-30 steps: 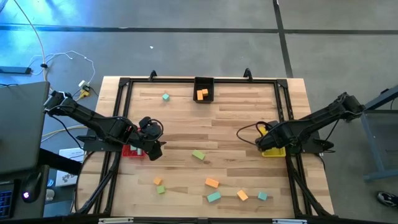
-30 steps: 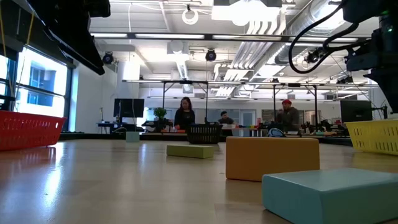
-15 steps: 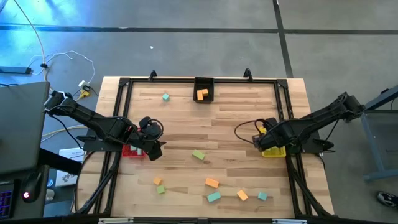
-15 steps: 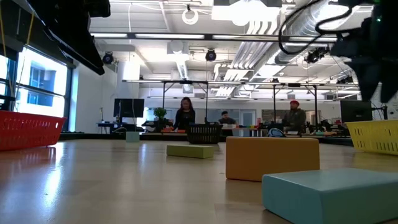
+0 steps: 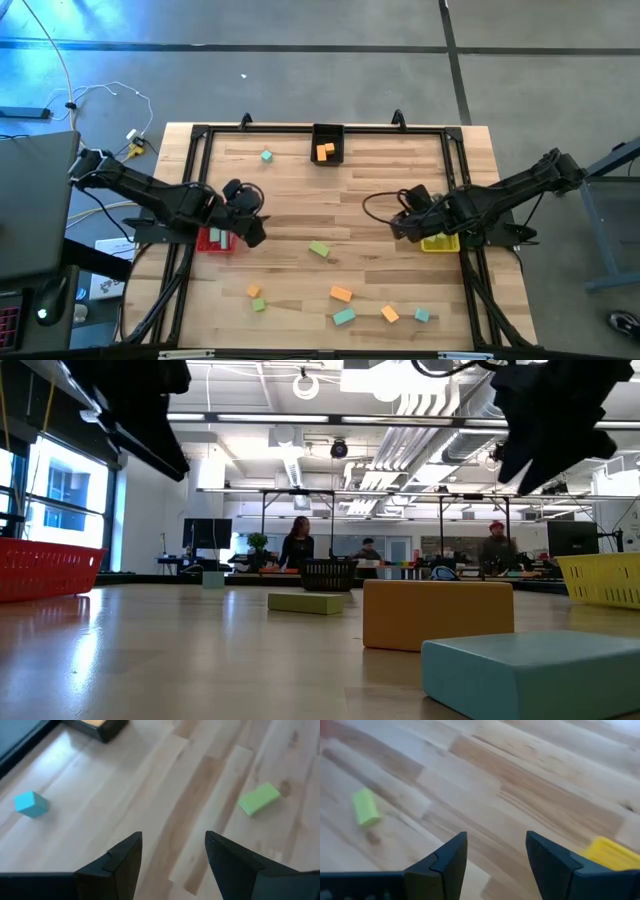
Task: Sort & place blocks by color
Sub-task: Put the blue block into the red bin
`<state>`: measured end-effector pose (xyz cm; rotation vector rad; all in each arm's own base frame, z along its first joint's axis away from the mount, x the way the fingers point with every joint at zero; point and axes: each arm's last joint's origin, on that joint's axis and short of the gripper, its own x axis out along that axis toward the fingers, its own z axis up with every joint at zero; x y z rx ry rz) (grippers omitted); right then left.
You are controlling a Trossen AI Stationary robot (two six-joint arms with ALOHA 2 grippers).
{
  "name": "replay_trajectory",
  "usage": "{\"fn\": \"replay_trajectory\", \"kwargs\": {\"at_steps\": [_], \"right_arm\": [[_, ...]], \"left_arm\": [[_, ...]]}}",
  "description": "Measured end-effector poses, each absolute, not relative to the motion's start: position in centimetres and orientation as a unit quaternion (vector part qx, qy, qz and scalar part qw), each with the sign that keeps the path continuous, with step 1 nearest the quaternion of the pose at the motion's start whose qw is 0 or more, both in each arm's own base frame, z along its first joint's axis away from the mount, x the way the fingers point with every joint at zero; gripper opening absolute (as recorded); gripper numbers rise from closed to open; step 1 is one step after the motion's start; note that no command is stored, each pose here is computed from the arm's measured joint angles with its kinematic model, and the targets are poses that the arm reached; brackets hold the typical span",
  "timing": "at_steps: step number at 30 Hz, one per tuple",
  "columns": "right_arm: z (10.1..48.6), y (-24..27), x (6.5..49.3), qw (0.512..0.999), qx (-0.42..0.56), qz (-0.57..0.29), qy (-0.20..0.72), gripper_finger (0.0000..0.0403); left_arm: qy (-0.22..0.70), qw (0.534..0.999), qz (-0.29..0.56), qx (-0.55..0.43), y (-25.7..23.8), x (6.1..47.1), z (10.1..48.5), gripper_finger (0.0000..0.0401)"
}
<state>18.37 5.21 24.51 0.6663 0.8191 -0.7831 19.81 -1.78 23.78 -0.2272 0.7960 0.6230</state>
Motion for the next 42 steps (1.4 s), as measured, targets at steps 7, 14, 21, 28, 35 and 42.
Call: {"fn": "replay_trajectory", "kwargs": {"at_steps": [7, 14, 21, 28, 35, 42], "right_arm": [[24.8, 5.3, 18.9, 0.813, 0.292, -0.346, 0.365, 0.0188], [24.8, 5.3, 18.9, 0.816, 0.287, -0.352, 0.359, 0.0188], [24.8, 5.2, 18.8, 0.816, 0.283, -0.355, 0.357, 0.0188], [24.8, 5.2, 18.8, 0.816, 0.282, -0.357, 0.356, 0.0188], [24.8, 5.2, 18.8, 0.817, 0.281, -0.358, 0.354, 0.0188], [24.8, 5.1, 18.8, 0.82, 0.273, -0.367, 0.343, 0.0188]], "left_arm": [[0.352, 0.878, 0.318, -0.065, 1.4, 20.8, 24.5, 0.0202], [0.298, 0.879, 0.368, -0.056, 5.4, 21.3, 25.5, 0.0202], [0.275, 0.848, 0.446, -0.08, 9.3, 20.2, 25.8, 0.0202], [0.265, 0.835, 0.472, -0.104, 13.0, 18.5, 26.9, 0.0202], [0.249, 0.832, 0.474, -0.145, 15.8, 16.7, 27.7, 0.0202], [0.281, 0.809, 0.486, -0.172, 17.9, 16.4, 25.9, 0.0202]]}}
